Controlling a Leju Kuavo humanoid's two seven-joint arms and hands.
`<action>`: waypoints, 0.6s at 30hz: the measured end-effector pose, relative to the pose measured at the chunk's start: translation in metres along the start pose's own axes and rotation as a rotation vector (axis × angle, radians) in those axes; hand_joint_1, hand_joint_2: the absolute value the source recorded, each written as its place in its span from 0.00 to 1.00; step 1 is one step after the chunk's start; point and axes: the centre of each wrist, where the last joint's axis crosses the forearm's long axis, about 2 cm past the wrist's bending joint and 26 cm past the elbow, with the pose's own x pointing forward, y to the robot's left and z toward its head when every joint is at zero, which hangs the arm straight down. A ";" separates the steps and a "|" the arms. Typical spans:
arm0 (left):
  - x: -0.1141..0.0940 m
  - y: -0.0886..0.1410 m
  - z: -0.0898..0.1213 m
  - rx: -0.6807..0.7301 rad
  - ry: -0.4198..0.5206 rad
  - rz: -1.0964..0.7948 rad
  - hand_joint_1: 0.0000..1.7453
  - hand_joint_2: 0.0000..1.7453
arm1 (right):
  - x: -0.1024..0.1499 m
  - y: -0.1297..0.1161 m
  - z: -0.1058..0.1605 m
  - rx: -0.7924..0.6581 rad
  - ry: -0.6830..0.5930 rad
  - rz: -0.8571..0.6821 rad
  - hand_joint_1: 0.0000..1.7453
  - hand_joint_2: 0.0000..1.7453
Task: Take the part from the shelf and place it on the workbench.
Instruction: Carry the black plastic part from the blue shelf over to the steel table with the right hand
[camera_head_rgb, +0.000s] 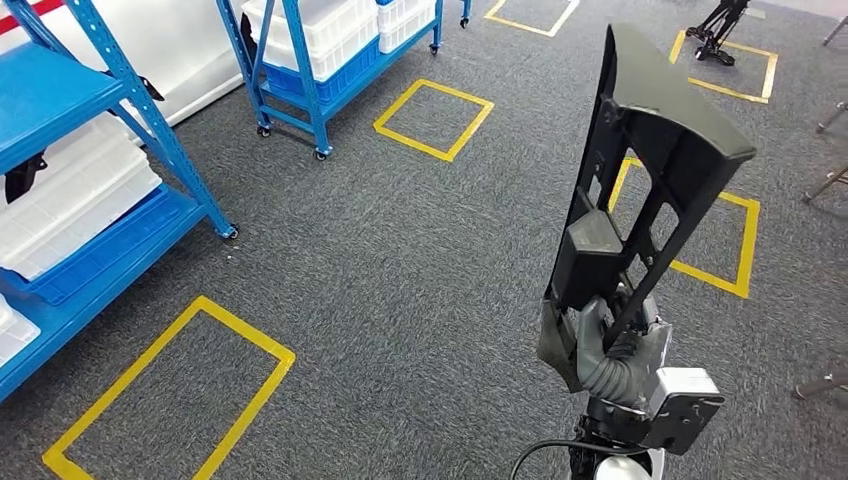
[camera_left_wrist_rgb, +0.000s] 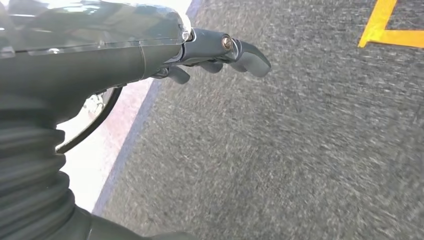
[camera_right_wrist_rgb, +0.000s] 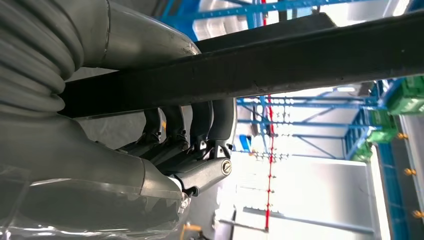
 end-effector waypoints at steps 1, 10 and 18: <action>-0.001 -0.001 0.000 0.001 0.004 -0.004 0.00 1.00 | 0.000 -0.001 -0.002 0.000 -0.006 0.005 1.00 1.00; -0.002 -0.003 0.003 -0.001 -0.009 -0.013 0.00 1.00 | 0.000 -0.005 -0.006 0.011 -0.030 0.045 1.00 1.00; 0.000 -0.005 0.003 -0.022 -0.036 -0.003 0.00 1.00 | 0.000 -0.004 -0.012 0.011 -0.050 0.059 1.00 1.00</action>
